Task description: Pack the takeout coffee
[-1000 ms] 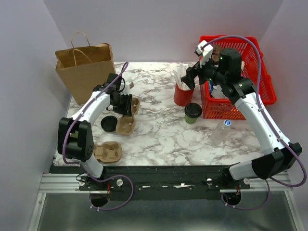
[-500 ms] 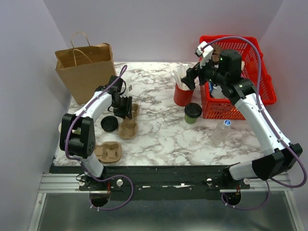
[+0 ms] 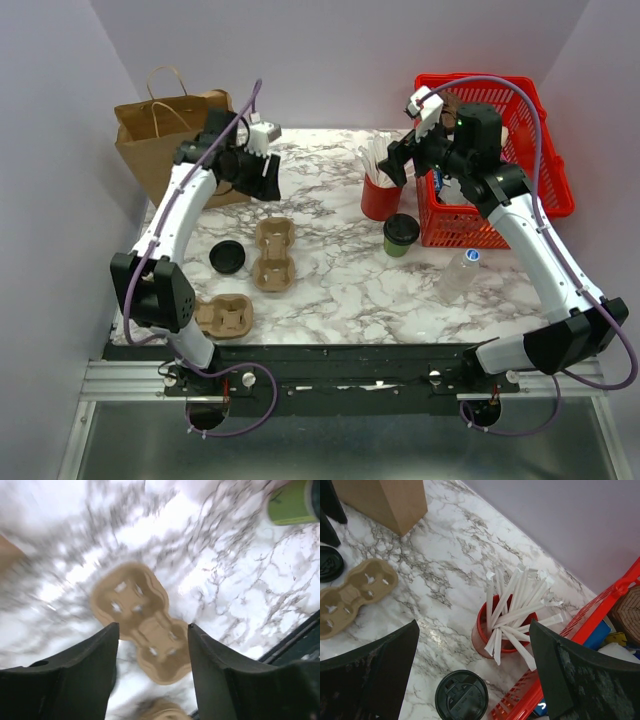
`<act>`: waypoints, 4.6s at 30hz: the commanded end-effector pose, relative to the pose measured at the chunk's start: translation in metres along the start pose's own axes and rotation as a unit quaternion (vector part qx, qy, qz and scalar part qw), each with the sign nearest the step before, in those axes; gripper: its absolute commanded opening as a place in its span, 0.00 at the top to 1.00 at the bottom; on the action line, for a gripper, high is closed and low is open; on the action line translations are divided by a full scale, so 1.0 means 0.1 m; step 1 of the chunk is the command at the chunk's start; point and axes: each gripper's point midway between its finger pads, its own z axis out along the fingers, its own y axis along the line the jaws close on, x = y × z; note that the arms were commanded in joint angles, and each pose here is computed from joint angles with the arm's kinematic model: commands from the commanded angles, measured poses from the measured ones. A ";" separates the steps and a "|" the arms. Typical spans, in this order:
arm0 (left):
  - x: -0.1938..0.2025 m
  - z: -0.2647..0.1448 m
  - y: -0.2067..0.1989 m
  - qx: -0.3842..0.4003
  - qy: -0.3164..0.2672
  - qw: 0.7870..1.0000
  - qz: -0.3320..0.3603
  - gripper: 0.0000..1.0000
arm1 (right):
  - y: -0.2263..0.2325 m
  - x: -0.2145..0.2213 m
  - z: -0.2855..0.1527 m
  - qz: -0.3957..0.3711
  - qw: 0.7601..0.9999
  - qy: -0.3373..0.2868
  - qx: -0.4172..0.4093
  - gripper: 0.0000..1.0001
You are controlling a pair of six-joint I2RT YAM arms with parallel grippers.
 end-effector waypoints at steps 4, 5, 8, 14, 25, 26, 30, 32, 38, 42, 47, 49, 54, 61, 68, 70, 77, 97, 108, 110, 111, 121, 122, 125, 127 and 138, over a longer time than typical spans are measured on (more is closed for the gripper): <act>-0.59 -1.16 0.05 -0.043 -0.098 0.950 0.294 0.31 | -0.03 0.02 -0.03 -0.009 1.000 0.002 0.011 0.00; -0.60 -1.25 0.08 -0.051 -0.103 0.946 0.302 0.31 | -0.04 0.03 -0.02 -0.009 1.000 0.003 0.010 0.00; -0.60 -1.53 0.29 -0.111 -0.110 0.938 0.309 0.28 | -0.03 0.04 -0.01 -0.007 1.000 0.003 0.008 0.00; -0.47 -2.05 0.90 -0.217 -0.102 0.932 0.273 0.26 | 0.01 0.05 0.02 -0.007 1.000 0.003 -0.004 0.00; -0.46 -2.50 1.57 -0.290 -0.086 0.910 0.283 0.24 | 0.05 0.06 0.07 -0.002 1.000 0.000 -0.019 0.00; -0.48 -2.46 1.62 -0.288 -0.085 0.910 0.285 0.23 | 0.06 0.07 0.08 0.001 1.000 0.001 -0.020 0.00; -0.67 -2.38 1.86 -0.286 -0.087 0.906 0.299 0.23 | 0.07 0.07 0.09 0.004 1.000 0.001 -0.025 0.00; -0.73 -2.25 2.01 -0.276 -0.084 0.910 0.297 0.23 | 0.06 0.08 0.09 0.004 1.000 0.002 -0.024 0.00; -0.77 -2.06 2.09 -0.245 -0.063 0.907 0.337 0.24 | 0.09 0.12 0.06 0.004 1.000 0.006 -0.023 0.00; -0.63 -1.91 1.99 -0.202 -0.043 0.915 0.346 0.40 | 0.09 0.15 0.05 0.004 1.000 0.006 -0.021 0.00; -0.63 -1.82 1.81 -0.172 -0.052 0.922 0.344 0.83 | 0.08 0.17 0.07 0.003 1.000 0.009 -0.021 0.00; -0.69 -1.81 1.74 -0.173 -0.065 0.921 0.344 1.00 | 0.08 0.18 0.08 0.002 1.000 0.011 -0.021 0.00; -0.98 -1.93 1.59 -0.200 -0.119 0.904 0.358 1.00 | 0.05 0.16 0.12 -0.001 1.000 0.012 -0.019 0.00; -1.60 -2.37 0.61 -0.211 -0.246 0.840 0.436 1.00 | -0.06 0.12 0.15 -0.006 1.000 0.010 0.004 0.00; -1.71 -2.34 -0.29 -0.152 -0.297 0.814 0.476 1.00 | -0.40 -0.16 0.06 0.000 0.995 -0.016 0.094 0.00; -1.67 -2.34 -0.48 -0.142 -0.304 0.811 0.480 1.00 | -0.51 -0.30 -0.02 -0.001 0.992 -0.034 0.118 0.00; -1.37 -2.35 -0.95 -0.111 -0.303 0.796 0.511 1.00 | -0.71 -0.87 -0.37 -0.018 0.983 -0.095 0.158 0.00; -0.36 -1.37 -1.70 0.053 -0.208 0.791 0.572 1.00 | -0.83 -1.03 -0.49 -0.012 0.977 -0.100 0.190 0.00; -0.30 -1.26 -1.61 0.026 -0.183 0.766 0.616 1.00 | -0.75 -0.96 -0.54 -0.017 0.980 -0.094 0.176 0.00; -0.35 -1.35 -1.64 0.020 -0.197 0.767 0.610 1.00 | -0.75 -0.93 -0.54 -0.016 0.980 -0.090 0.178 0.00; -0.39 -1.39 -1.67 0.019 -0.208 0.766 0.609 1.00 | -0.75 -0.90 -0.53 -0.016 0.980 -0.087 0.178 0.00; -0.51 -1.86 -1.84 0.005 -0.275 0.752 0.599 1.00 | -0.73 -0.94 -0.50 -0.023 0.981 -0.090 0.168 0.00; -0.50 -1.87 -1.82 0.000 -0.272 0.751 0.602 1.00 | -0.73 -0.94 -0.50 -0.023 0.981 -0.090 0.168 0.00; -0.40 -1.85 -1.77 -0.001 -0.253 0.748 0.613 1.00 | -0.71 -0.93 -0.47 -0.021 0.983 -0.089 0.160 0.00; -0.32 -1.79 -1.74 0.004 -0.238 0.748 0.619 1.00 | -0.68 -0.92 -0.44 -0.018 0.985 -0.087 0.151 0.00; -0.23 -1.31 -1.77 0.043 -0.232 0.763 0.602 1.00 | -0.41 -0.81 -0.32 -0.003 0.996 -0.059 0.069 0.00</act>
